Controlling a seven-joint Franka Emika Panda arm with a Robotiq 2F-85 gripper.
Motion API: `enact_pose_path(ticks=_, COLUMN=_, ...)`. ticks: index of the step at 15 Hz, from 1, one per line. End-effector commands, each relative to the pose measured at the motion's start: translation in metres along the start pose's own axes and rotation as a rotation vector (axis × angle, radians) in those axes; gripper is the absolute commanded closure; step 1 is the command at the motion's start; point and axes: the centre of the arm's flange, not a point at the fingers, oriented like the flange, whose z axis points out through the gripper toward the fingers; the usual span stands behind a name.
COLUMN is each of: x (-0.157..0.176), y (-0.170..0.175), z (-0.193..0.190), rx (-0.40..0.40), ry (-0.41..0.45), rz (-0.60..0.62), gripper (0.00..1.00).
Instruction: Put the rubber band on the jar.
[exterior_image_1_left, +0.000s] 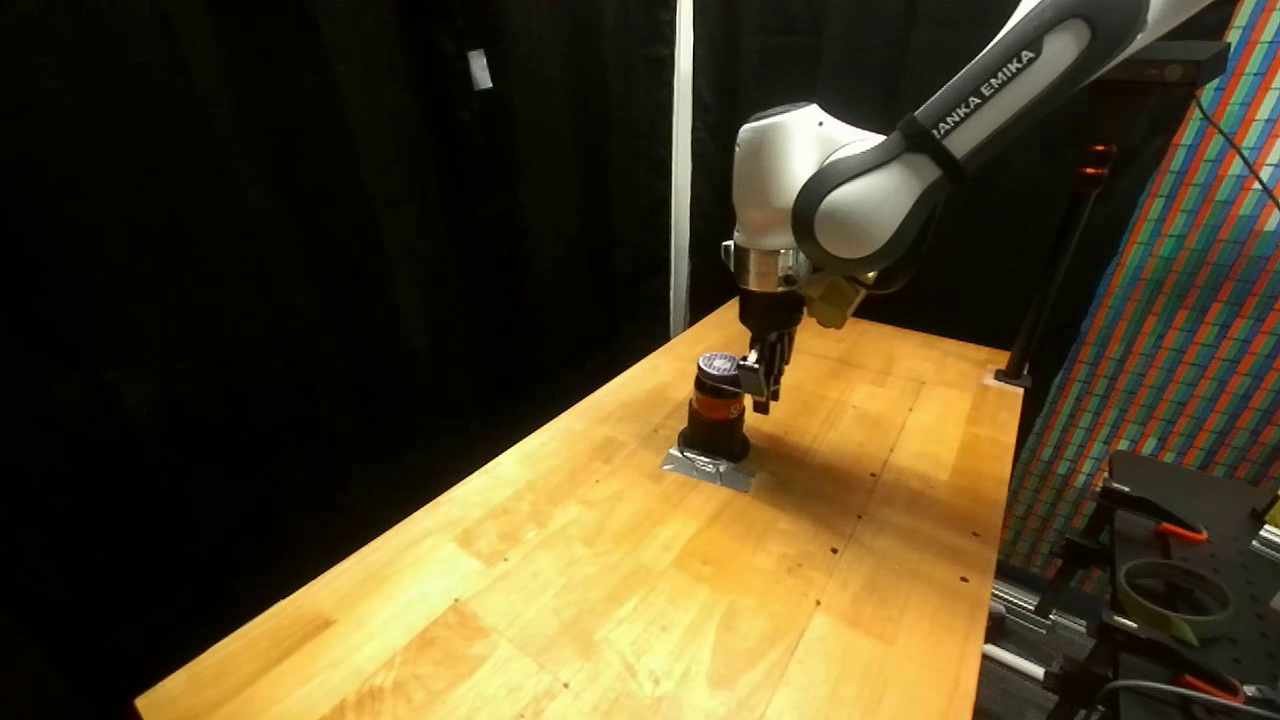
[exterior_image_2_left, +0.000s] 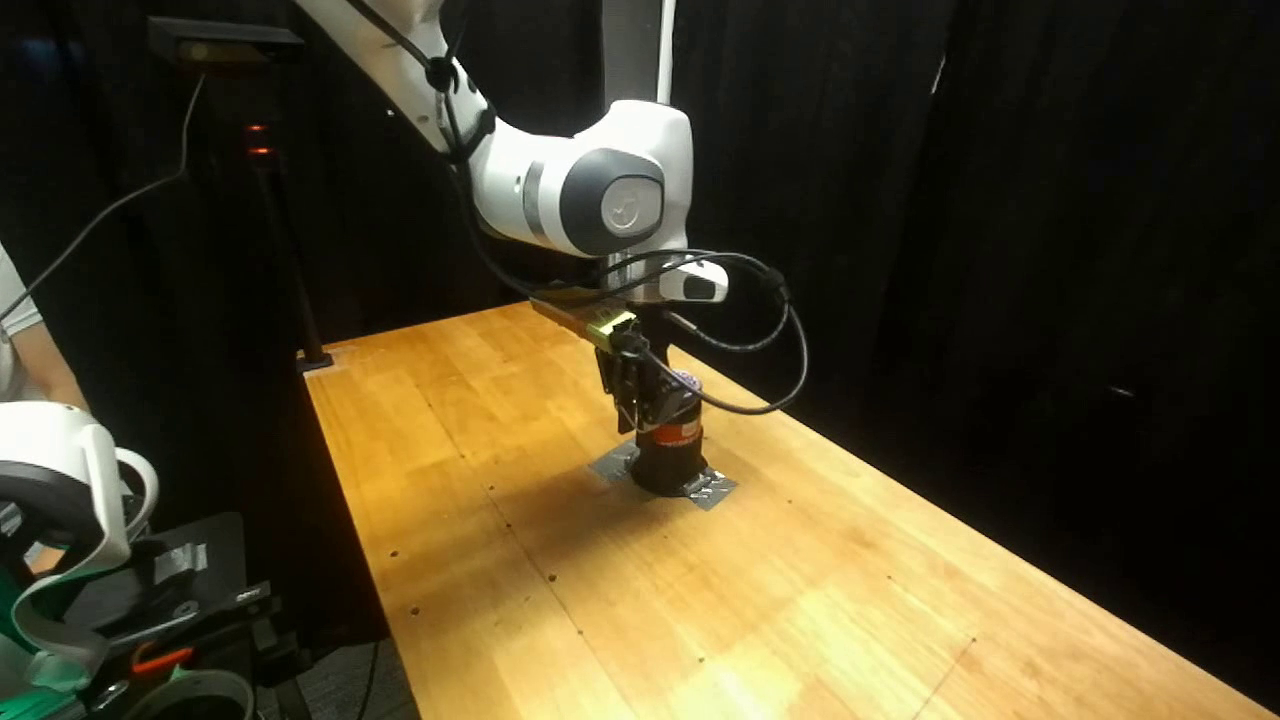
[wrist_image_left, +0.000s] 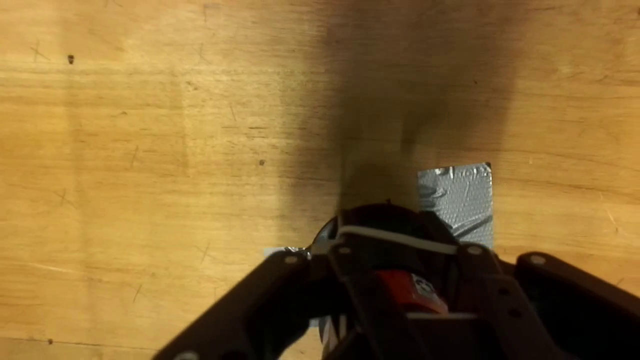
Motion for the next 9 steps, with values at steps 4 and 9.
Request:
enact_pose_path(ticks=4, x=-0.065, y=-0.007, z=-0.011, rx=0.017, ry=0.289, rz=0.057, gripper=0.87)
enact_pose_path(ticks=9, x=-0.098, y=-0.004, z=-0.002, rx=-0.001, ry=0.451, rz=0.083, gripper=0.86)
